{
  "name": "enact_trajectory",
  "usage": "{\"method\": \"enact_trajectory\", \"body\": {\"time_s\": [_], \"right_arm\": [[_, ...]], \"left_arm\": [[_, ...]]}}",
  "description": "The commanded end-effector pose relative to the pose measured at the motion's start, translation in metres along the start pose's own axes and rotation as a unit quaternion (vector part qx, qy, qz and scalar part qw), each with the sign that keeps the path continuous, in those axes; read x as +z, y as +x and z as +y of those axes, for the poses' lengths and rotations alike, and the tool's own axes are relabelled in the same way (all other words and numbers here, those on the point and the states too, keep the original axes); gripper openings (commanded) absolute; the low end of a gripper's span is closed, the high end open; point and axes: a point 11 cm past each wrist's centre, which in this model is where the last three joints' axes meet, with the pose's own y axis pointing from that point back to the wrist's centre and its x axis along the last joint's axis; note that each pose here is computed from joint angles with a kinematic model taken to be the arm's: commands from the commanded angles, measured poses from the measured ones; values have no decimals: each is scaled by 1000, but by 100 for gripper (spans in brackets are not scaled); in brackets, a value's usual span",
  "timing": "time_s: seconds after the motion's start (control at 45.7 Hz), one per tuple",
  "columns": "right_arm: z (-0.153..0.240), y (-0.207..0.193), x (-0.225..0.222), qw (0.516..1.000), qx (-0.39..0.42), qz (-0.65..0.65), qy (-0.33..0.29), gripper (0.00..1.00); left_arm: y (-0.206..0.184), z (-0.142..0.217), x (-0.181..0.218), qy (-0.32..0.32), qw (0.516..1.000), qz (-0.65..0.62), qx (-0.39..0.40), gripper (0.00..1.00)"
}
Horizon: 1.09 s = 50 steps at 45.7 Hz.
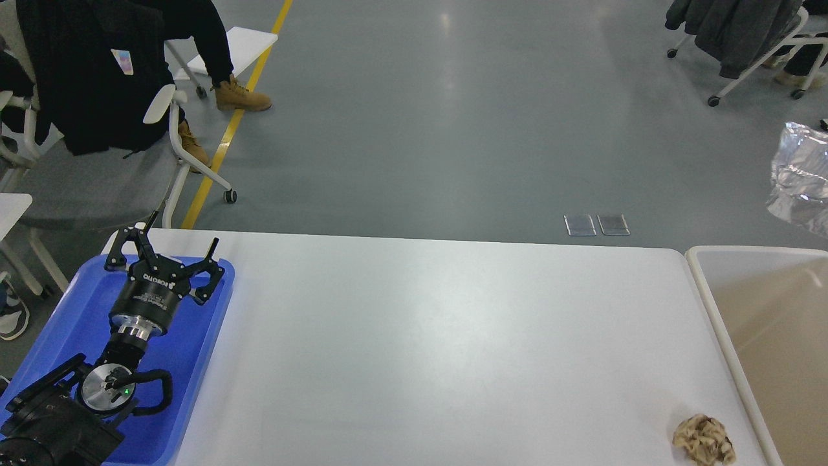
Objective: Tidy desktop
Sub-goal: 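Release the foil tray into the beige bin with the right gripper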
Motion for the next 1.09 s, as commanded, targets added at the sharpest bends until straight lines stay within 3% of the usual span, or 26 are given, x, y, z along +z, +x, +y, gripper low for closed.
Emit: {"method": "enact_trajectory", "body": {"time_s": [0.0,0.35,0.81,1.072], "right_arm": [[-9,1,65,997,24,-37,-58,0],[-46,-40,100,995,15,-66,-77,0],[-108,-104,103,995,-1,-68,-79,0],[-130,-132,127,991,10,-98,-94,0]], "left_arm": [[0,0,0,0,1000,0,0,99],[0,0,0,0,1000,0,0,99],[0,1,0,1,1000,0,1,99],[0,0,0,0,1000,0,0,99]]}}
